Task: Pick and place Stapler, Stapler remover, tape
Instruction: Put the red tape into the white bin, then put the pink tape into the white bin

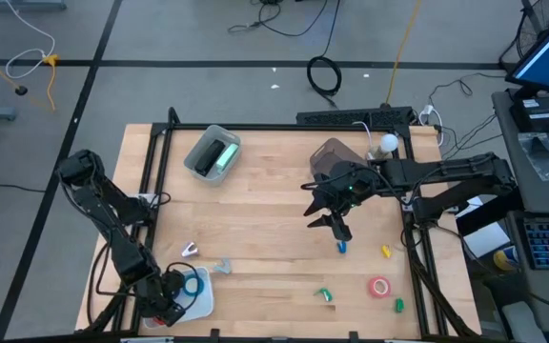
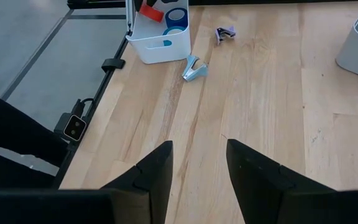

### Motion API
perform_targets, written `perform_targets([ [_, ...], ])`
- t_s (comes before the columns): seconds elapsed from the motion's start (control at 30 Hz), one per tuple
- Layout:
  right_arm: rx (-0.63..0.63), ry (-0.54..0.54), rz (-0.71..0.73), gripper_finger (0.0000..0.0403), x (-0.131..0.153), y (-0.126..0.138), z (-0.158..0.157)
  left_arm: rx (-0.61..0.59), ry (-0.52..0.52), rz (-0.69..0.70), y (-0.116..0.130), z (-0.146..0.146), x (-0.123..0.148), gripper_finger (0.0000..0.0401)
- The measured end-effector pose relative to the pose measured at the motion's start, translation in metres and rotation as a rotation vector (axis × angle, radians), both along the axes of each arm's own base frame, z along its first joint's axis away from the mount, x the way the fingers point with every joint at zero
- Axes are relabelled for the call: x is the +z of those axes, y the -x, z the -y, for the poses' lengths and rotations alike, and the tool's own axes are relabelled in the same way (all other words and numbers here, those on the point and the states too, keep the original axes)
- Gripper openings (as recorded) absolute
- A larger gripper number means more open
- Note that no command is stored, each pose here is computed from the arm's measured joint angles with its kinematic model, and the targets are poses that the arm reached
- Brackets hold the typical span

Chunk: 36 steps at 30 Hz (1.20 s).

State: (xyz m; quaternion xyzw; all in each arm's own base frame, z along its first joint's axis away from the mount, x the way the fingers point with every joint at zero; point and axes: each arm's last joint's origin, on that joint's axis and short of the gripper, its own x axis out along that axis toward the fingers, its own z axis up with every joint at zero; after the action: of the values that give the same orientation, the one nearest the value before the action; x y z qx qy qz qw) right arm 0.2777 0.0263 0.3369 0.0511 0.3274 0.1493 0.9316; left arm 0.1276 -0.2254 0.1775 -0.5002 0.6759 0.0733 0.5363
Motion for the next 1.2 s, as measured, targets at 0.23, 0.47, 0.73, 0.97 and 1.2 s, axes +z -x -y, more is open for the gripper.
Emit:
perform_targets([
  [0.23, 0.0, 0.0, 0.0, 0.0145, 0.0, 0.0, 0.0, 0.031, 0.021, 0.004, 0.001, -0.002, 0.006, 0.0152],
  [0.47, 0.0, -0.001, 0.0, 0.0145, 0.0, 0.0, 0.0, 0.099, 0.077, 0.039, 0.003, -0.008, 0.024, 0.0143],
  [0.73, -0.011, -0.011, -0.101, 0.0144, -0.004, 0.01, 0.0, 0.312, 0.037, 0.406, -0.01, -0.017, 0.062, 0.013],
  [0.97, -0.096, -0.081, -0.316, 0.0145, -0.005, 0.041, 0.001, 0.468, -0.252, 0.815, -0.031, -0.037, 0.076, 0.0112],
  [1.2, -0.23, -0.215, -0.521, 0.0146, 0.004, 0.085, -0.011, 0.527, -0.419, 0.917, -0.048, -0.052, 0.079, 0.0112],
])
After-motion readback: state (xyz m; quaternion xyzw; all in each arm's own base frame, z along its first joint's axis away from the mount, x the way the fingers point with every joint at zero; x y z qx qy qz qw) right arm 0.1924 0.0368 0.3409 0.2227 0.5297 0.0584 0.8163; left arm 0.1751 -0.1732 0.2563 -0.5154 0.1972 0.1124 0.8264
